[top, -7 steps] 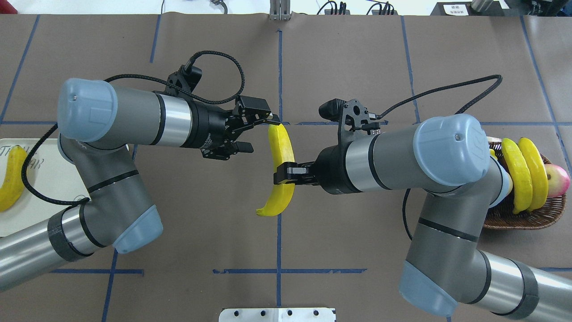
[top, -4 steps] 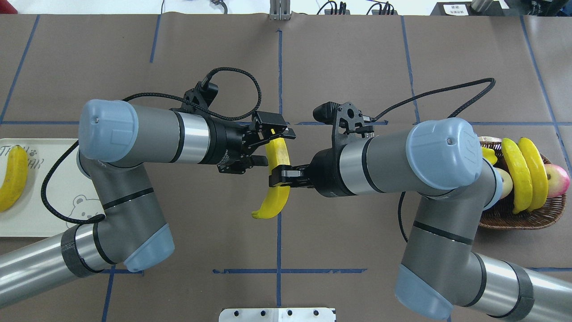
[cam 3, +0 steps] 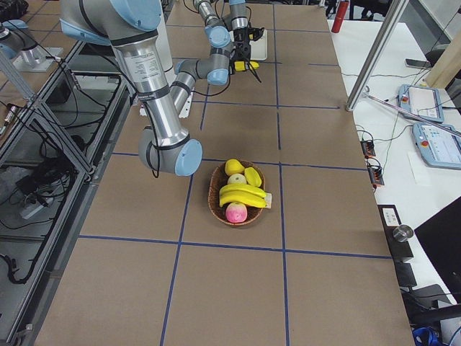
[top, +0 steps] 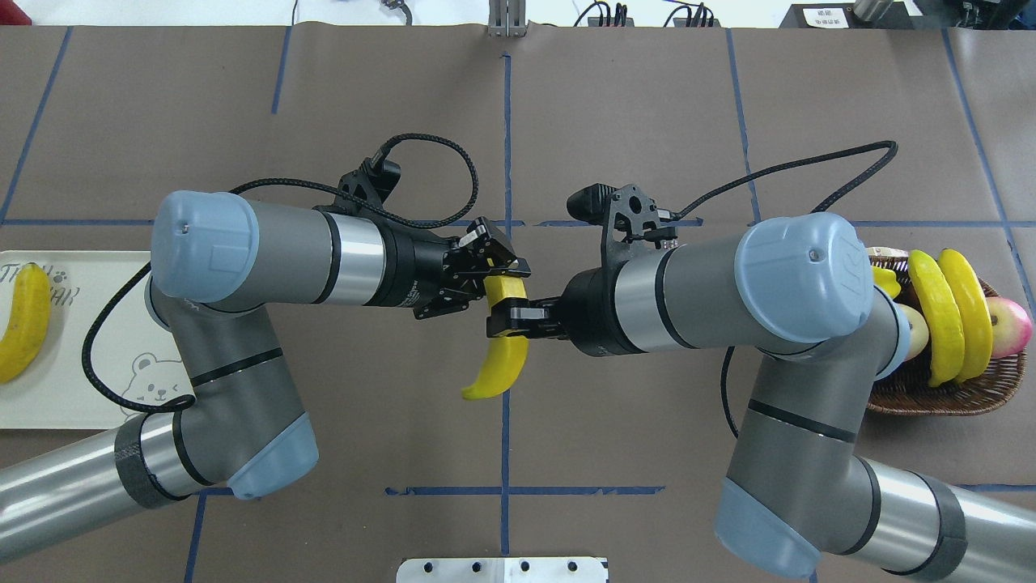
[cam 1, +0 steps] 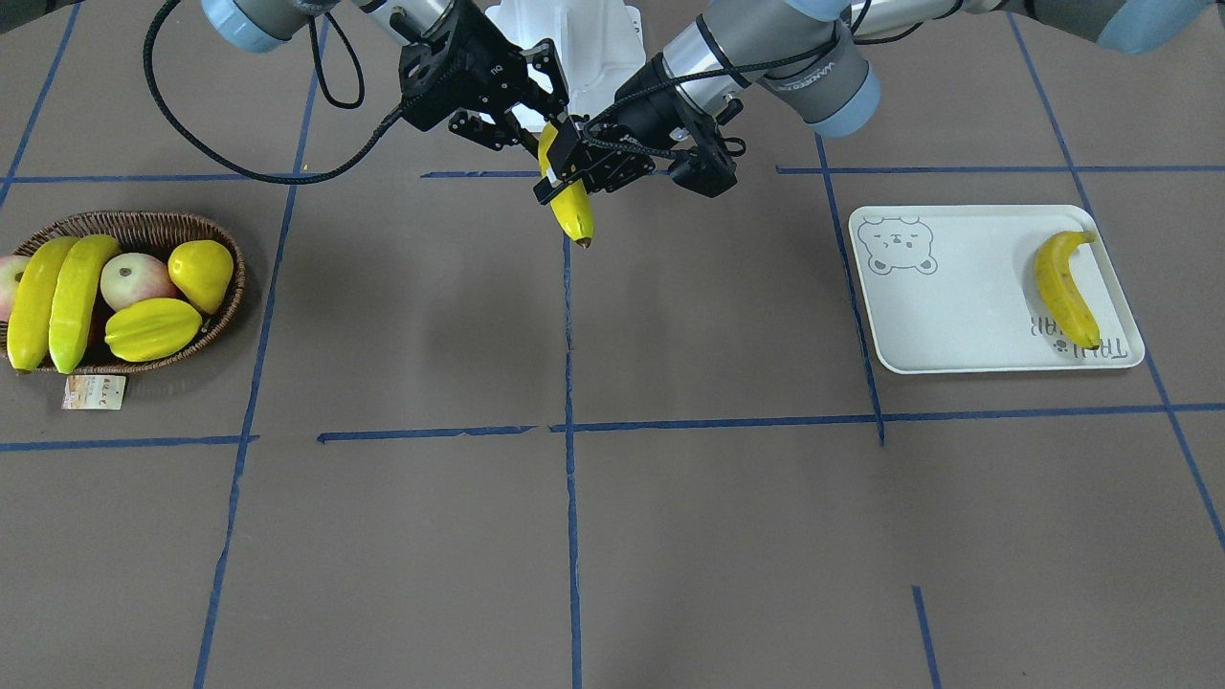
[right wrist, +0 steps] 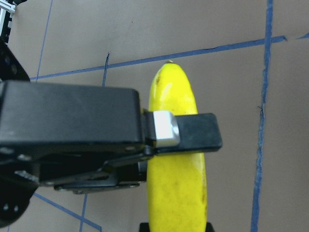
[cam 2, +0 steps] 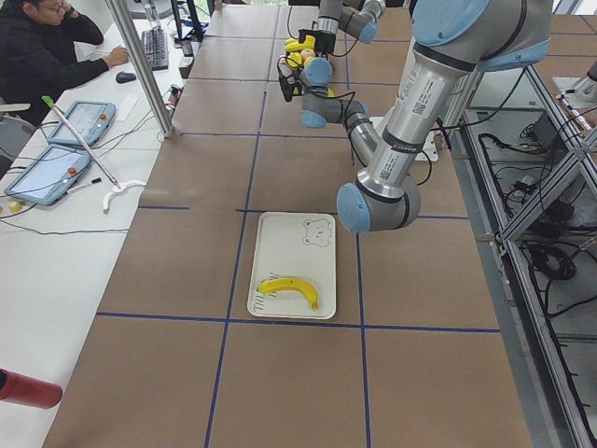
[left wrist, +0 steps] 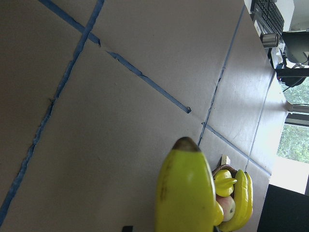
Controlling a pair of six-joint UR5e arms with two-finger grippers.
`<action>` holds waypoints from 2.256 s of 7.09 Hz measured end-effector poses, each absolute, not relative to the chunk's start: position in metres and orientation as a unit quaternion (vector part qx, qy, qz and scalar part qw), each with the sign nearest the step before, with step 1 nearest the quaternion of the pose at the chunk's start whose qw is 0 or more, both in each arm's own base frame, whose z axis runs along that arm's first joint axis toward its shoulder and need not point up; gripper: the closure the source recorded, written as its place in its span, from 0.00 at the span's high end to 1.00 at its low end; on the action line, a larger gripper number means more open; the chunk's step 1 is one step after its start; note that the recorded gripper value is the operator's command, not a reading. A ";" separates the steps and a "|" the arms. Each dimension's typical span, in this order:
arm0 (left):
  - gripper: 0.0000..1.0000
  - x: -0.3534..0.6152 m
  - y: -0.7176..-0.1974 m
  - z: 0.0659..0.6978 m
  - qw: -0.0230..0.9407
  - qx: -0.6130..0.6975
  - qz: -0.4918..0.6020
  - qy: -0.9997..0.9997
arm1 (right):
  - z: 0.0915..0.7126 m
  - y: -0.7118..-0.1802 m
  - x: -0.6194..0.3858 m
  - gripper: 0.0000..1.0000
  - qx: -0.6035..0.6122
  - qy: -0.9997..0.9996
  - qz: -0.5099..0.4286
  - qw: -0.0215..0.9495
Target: Transfer all bananas from basket to plate
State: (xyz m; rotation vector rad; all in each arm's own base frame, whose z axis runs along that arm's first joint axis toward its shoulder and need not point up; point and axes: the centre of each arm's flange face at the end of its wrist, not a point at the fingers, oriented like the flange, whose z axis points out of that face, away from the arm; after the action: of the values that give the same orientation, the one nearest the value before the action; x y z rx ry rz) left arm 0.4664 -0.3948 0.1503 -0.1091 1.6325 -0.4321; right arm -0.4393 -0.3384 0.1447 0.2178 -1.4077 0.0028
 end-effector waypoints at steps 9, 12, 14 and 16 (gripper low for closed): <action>0.00 0.367 -0.449 0.329 0.804 0.006 -0.205 0.559 | 0.154 -0.351 -0.420 0.99 0.111 -0.638 0.032 0.761; 0.00 0.281 -0.431 0.473 0.871 0.029 -0.186 0.454 | 0.167 -0.354 -0.417 0.99 0.114 -0.626 0.044 0.770; 0.00 0.264 -0.425 0.519 0.890 0.025 -0.183 0.418 | 0.170 -0.357 -0.414 0.99 0.115 -0.622 0.048 0.773; 0.00 0.251 -0.430 0.550 0.902 0.031 -0.174 0.393 | 0.180 -0.377 -0.396 1.00 0.118 -0.595 0.069 0.792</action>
State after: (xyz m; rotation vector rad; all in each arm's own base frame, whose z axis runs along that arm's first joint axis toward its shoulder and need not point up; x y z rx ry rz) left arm 0.2512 -0.4303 0.5498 0.0633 0.8129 -0.3590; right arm -0.3960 -0.3774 0.1804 0.2534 -1.2805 0.1483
